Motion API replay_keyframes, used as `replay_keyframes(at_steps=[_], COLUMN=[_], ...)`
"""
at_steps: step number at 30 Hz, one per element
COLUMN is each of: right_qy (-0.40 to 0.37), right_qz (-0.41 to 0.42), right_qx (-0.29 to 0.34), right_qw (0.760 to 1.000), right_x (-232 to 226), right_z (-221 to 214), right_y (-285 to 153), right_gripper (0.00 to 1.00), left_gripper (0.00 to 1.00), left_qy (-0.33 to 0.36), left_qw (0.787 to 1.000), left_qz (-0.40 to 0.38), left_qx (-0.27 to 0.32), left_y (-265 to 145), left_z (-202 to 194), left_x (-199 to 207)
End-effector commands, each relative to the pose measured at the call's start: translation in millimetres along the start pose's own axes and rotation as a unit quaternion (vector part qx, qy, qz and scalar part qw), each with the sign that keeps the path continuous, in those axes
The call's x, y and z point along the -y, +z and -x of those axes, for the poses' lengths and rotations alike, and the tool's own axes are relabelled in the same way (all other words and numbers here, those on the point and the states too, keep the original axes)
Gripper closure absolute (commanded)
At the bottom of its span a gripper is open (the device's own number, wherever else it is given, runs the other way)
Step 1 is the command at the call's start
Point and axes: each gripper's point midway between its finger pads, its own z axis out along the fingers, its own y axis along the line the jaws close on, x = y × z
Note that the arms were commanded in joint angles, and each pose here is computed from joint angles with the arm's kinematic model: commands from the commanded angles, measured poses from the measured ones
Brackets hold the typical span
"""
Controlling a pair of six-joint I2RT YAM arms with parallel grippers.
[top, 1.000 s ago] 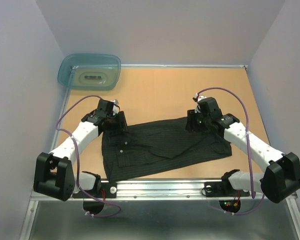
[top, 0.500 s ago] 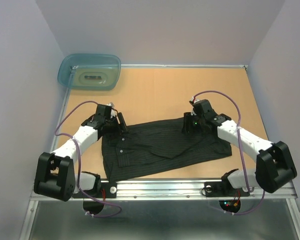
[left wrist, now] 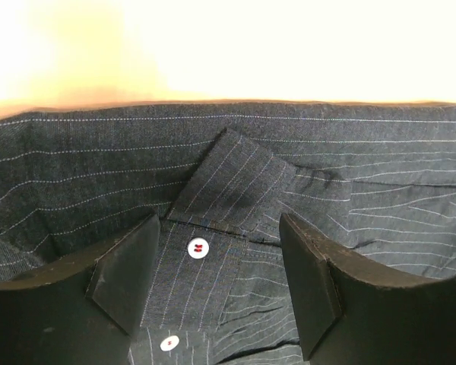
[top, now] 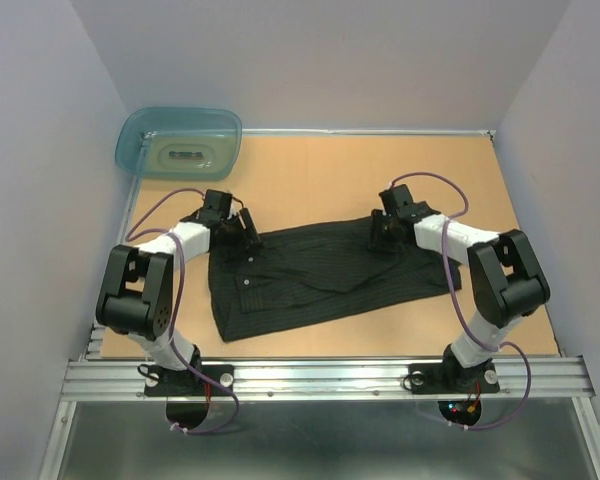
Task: Fold and stack the long sleeve shirts
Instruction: Fold the shirt
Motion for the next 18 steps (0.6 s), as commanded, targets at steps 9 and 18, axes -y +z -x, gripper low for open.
replay_keyframes(at_steps=[9, 18], right_qy=[0.016, 0.031], right_qz=[0.014, 0.096], right_qx=[0.105, 0.127], right_qw=[0.994, 0.987], right_x=[2, -14], right_z=[124, 93], right_y=[12, -56], right_gripper=[0.47, 0.47], left_gripper=[0.24, 0.39], left_qy=[0.033, -0.049], left_qw=[0.990, 0.988], left_qz=[-0.084, -0.067], left_qx=[0.110, 0.133], left_y=[-23, -51], left_z=[97, 37], left_x=[68, 35])
